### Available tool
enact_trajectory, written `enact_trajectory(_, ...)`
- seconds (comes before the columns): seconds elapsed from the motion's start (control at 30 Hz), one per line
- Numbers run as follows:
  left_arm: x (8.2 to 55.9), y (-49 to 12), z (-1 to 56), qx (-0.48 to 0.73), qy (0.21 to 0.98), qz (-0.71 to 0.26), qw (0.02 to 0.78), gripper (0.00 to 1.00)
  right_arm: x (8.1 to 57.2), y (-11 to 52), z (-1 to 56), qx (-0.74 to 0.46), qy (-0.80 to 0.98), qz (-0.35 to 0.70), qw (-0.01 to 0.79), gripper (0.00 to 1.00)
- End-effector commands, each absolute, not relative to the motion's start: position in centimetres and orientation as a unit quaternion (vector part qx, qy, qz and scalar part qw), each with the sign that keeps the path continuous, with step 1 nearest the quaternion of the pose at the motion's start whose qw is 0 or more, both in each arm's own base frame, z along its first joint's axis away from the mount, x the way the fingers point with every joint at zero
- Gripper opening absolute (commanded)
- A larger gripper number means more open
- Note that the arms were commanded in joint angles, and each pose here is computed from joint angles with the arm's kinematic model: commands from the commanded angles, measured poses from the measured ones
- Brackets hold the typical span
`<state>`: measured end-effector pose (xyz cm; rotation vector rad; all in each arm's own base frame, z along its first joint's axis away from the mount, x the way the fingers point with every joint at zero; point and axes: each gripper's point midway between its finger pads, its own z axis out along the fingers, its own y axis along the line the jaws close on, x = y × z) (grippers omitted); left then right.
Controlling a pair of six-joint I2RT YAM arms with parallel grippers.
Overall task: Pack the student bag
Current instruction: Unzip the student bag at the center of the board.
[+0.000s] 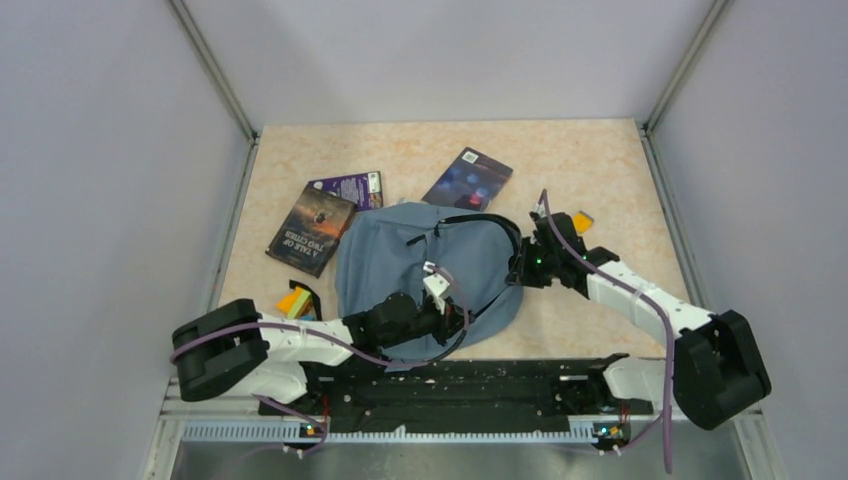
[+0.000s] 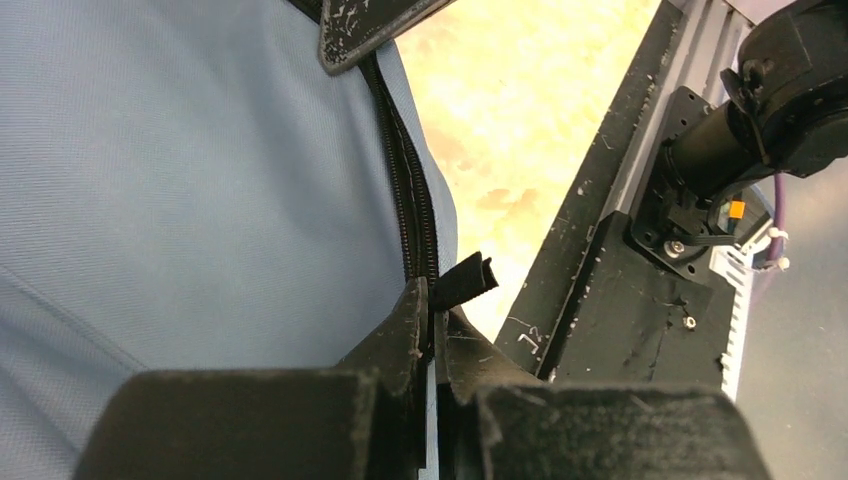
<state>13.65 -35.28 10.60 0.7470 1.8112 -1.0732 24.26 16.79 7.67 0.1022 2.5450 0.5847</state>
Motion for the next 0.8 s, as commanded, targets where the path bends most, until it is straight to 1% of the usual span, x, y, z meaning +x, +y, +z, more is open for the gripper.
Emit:
enact_trajectory(0.0, 10.4, -33.0, 6.5, 0.334, 0.764, -0.417, 0.361, 0.00, 32.5, 12.7, 11.0, 0.070, 0.906, 0.135, 0.396, 0.00)
enact_trajectory(0.2, 10.6, -32.0, 4.5, 0.313, 0.794, -0.391, 0.344, 0.00, 33.8, 13.0, 11.9, 0.064, 0.902, 0.145, 0.400, 0.00)
enact_trajectory(0.37, 11.2, -30.3, 2.3, 0.279, 0.832, -0.345, 0.334, 0.00, 34.8, 12.3, 12.7, 0.069, 0.899, 0.141, 0.410, 0.00)
enact_trajectory(0.57, 11.1, -30.1, 1.8, 0.266, 0.839, -0.342, 0.328, 0.01, 35.1, 12.4, 13.5, 0.065, 0.893, 0.156, 0.418, 0.00)
enact_trajectory(0.63, 11.3, -30.7, 2.1, 0.270, 0.837, -0.344, 0.330, 0.05, 34.5, 13.5, 13.6, 0.043, 0.890, 0.186, 0.415, 0.00)
enact_trajectory(0.7, 11.7, -31.7, 3.1, 0.273, 0.831, -0.349, 0.337, 0.11, 33.8, 14.3, 13.6, 0.024, 0.887, 0.210, 0.410, 0.00)
enact_trajectory(0.73, 12.0, -32.3, 3.8, 0.274, 0.827, -0.352, 0.341, 0.15, 33.4, 14.5, 13.4, 0.020, 0.888, 0.216, 0.406, 0.00)
enact_trajectory(0.77, 12.3, -32.9, 4.5, 0.275, 0.824, -0.356, 0.346, 0.21, 33.0, 14.5, 13.3, 0.018, 0.888, 0.218, 0.404, 0.04)
